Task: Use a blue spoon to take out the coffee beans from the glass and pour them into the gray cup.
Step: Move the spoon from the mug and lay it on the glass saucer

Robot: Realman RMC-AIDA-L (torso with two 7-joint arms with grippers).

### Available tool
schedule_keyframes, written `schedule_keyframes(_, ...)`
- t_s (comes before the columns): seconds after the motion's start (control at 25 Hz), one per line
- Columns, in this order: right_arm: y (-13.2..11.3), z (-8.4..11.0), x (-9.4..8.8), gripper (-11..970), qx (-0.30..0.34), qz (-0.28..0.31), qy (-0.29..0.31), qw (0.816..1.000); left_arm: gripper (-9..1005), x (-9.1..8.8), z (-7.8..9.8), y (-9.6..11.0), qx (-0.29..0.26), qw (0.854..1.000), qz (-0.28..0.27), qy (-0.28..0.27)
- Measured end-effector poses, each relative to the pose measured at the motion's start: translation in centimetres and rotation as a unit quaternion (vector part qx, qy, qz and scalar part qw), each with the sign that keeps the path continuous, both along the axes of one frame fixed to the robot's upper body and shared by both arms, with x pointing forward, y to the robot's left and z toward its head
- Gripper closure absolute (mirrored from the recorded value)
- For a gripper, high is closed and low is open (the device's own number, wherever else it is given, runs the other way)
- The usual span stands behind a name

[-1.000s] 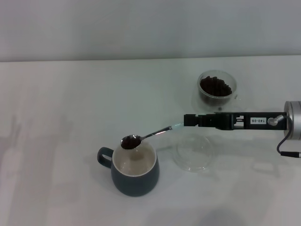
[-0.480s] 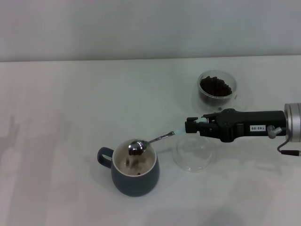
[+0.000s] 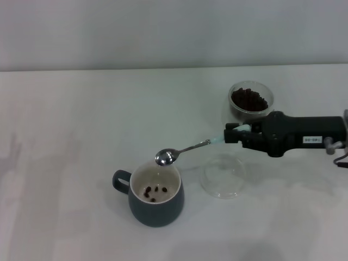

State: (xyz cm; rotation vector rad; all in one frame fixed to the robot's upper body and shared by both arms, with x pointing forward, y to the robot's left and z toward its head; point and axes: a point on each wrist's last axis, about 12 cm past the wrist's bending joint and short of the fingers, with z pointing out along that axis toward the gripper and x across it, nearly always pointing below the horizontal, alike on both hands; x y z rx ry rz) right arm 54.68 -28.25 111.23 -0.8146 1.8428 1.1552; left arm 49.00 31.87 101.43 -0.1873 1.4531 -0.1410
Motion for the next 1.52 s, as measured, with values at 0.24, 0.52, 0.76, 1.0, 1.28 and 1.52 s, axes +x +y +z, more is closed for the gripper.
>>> schedule_keyframes(0.24,-2.6,1.3,0.1,773,0.002,-0.042,0.015,0.999,161,0.0,0.0,-0.1,-0.003,1.000,-0.001,-0.001)
schedule_keyframes(0.52,-7.0,2.0,0.8,772,-0.013,-0.116,0.077,0.990,162,0.0,0.0,-0.2,-0.004,1.000,-0.001,0.000)
schedule_keyframes(0.76,-7.5,0.2,0.3,771,-0.032,-0.130,0.124,0.983,161,0.0,0.0,-0.1,-0.006,1.000,0.003,0.000)
schedule_keyframes(1.0,-7.0,-1.5,-0.3,770,-0.048,-0.130,0.154,0.978,161,-0.1,-0.1,0.0,-0.009,1.000,0.010,0.000)
schedule_keyframes(1.28,-6.1,-2.7,-0.5,769,-0.061,-0.133,0.166,0.975,162,0.0,0.0,0.0,-0.009,1.000,0.010,-0.001)
schedule_keyframes(1.52,-5.0,-3.6,-0.4,769,-0.069,-0.133,0.171,0.974,161,-0.2,-0.1,0.1,-0.009,1.000,0.011,0.000)
